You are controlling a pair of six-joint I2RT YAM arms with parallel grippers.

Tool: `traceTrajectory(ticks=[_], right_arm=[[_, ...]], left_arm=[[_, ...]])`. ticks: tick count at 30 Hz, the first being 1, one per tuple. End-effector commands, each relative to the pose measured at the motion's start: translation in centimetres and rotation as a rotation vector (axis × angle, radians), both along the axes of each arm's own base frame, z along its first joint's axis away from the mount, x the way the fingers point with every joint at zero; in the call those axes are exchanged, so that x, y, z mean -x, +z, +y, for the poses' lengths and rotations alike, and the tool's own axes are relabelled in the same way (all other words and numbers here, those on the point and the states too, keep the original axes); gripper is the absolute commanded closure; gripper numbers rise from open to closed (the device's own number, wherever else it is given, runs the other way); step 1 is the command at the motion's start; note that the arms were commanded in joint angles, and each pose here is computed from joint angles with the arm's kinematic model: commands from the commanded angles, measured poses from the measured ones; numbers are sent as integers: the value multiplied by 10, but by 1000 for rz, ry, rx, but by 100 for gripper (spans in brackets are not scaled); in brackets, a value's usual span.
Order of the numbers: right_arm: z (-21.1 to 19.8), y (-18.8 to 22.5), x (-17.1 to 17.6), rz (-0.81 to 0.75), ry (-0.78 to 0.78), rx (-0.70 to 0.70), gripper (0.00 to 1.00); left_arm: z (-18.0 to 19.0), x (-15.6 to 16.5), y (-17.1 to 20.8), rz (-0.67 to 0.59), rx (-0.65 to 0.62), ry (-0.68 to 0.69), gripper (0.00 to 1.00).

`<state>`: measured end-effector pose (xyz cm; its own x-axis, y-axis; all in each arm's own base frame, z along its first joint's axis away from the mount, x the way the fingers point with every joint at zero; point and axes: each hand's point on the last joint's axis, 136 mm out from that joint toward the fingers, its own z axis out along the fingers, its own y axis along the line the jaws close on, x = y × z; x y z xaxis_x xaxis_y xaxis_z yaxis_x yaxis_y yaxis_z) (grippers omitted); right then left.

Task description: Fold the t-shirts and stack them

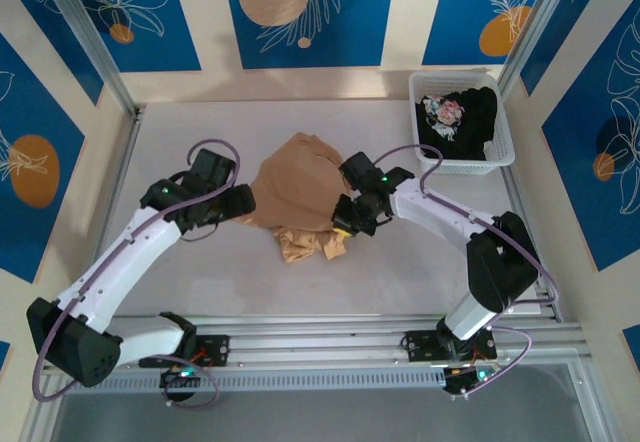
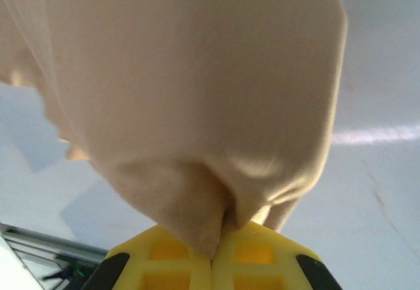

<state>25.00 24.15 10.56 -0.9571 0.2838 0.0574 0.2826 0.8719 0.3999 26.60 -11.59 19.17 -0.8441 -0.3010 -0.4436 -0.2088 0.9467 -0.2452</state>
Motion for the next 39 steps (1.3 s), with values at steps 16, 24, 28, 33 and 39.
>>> traceTrajectory(ticks=[16,24,28,33,39], right_arm=[[152,19,-12,-529,862,154,25],[226,-51,-13,-472,899,236,20],[222,-75,-31,-463,833,351,24],[220,-84,-56,-495,767,448,35],[232,-93,-68,-487,768,432,56]], left_arm=[[81,45,-25,114,130,491,20],[99,79,-17,56,164,597,23],[97,95,-22,59,205,609,25],[98,104,-14,41,212,580,26],[95,103,-5,25,219,547,26]])
